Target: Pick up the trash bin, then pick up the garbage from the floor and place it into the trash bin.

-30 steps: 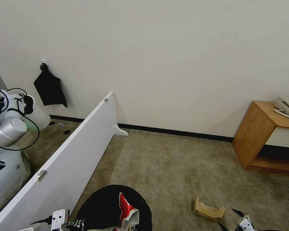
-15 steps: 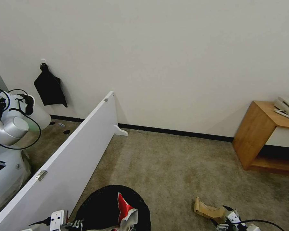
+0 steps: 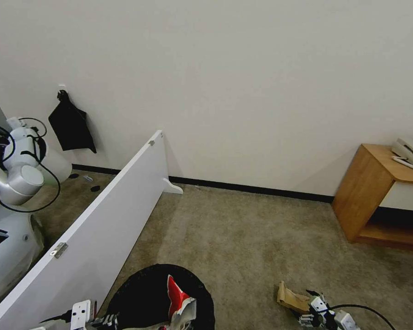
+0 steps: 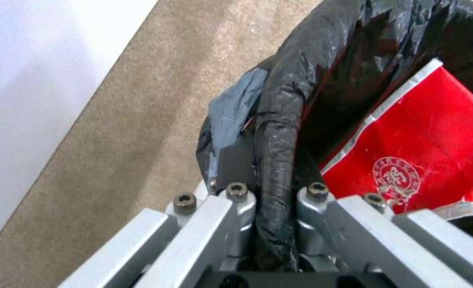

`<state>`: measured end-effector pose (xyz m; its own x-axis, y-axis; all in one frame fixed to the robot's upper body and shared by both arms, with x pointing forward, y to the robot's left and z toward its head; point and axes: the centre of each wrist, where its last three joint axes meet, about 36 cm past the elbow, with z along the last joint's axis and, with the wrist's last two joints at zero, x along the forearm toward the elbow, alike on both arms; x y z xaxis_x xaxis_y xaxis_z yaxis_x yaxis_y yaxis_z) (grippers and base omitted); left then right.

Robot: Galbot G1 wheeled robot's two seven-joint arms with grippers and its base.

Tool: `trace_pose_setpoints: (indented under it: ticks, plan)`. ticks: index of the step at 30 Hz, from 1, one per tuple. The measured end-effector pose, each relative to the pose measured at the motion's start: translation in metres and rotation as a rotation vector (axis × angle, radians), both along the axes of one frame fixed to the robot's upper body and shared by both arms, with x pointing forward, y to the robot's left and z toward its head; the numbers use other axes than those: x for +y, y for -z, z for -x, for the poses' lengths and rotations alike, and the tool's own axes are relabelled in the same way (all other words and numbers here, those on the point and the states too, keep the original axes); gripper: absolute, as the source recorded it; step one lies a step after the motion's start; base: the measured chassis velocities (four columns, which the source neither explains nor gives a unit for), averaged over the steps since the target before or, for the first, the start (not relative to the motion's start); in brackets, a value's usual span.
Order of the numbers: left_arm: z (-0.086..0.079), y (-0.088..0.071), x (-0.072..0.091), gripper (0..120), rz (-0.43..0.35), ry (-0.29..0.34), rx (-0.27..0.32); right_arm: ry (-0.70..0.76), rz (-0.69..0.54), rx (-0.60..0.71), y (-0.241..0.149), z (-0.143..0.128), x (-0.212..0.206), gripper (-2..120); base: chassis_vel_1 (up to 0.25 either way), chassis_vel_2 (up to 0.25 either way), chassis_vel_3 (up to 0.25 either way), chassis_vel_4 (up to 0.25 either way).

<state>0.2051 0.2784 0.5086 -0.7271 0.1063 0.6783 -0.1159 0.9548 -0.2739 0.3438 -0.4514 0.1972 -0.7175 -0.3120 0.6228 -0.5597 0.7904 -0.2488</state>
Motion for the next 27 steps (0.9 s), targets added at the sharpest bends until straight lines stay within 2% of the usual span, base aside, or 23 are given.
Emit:
trace_pose_setpoints:
  ticks: [4, 6, 10, 12, 13, 15, 16, 18, 19, 22, 23, 26, 27]
  plan:
    - [0.0, 0.0, 0.0, 4, 0.0, 0.0, 0.0, 0.001, 0.003, 0.001, 0.0, -0.002, -0.001, 100, 0.0, 0.0, 0.0, 0.0]
    - [0.0, 0.0, 0.0, 4, -0.001, 0.001, 0.0, 0.006, 0.005, 0.002, 0.001, -0.006, -0.002, 92, 0.0, 0.0, 0.0, 0.0]
    - [0.0, 0.0, 0.0, 4, -0.001, 0.001, 0.0, 0.007, 0.006, 0.002, 0.0, -0.006, -0.004, 85, 0.0, 0.0, 0.0, 0.0]
    - [0.0, 0.0, 0.0, 4, -0.002, 0.003, 0.0, 0.006, 0.009, 0.003, 0.0, -0.007, -0.005, 70, 0.0, 0.0, 0.0, 0.0]
    - [0.0, 0.0, 0.0, 4, -0.002, 0.003, 0.0, 0.006, 0.009, 0.003, 0.0, -0.007, -0.005, 70, 0.0, 0.0, 0.0, 0.0]
    - [-0.001, 0.0, 0.0, 4, -0.001, 0.006, -0.001, 0.004, 0.007, 0.005, -0.001, -0.006, -0.004, 59, 0.0, 0.0, 0.0, 0.0]
    - [-0.001, 0.0, 0.0, 4, -0.001, 0.006, -0.001, 0.004, 0.007, 0.005, -0.001, -0.006, -0.004, 59, 0.0, 0.0, 0.0, 0.0]
    - [-0.001, 0.0, 0.0, 4, -0.001, 0.007, -0.001, 0.0, 0.008, 0.009, -0.001, -0.004, -0.006, 47, 0.0, 0.0, 0.0, 0.0]
    - [-0.001, 0.0, 0.0, 4, -0.001, 0.007, -0.001, 0.0, 0.008, 0.009, -0.001, -0.004, -0.006, 47, 0.0, 0.0, 0.0, 0.0]
    - [-0.001, 0.0, 0.0, 4, -0.002, 0.008, 0.001, -0.001, 0.01, 0.008, -0.004, -0.004, -0.008, 32, 0.0, 0.0, 0.0, 0.0]
    - [-0.001, 0.0, 0.0, 4, -0.002, 0.008, 0.001, -0.001, 0.01, 0.008, -0.004, -0.004, -0.008, 32, 0.0, 0.0, 0.0, 0.0]
    - [0.0, 0.0, -0.001, 4, -0.001, 0.009, 0.001, 0.0, 0.013, 0.008, -0.006, -0.002, -0.01, 19, 0.0, 0.0, 0.0, 0.0]
    - [0.0, 0.0, -0.001, 4, -0.001, 0.009, 0.001, 0.0, 0.013, 0.008, -0.006, -0.002, -0.01, 19, 0.0, 0.0, 0.0, 0.0]
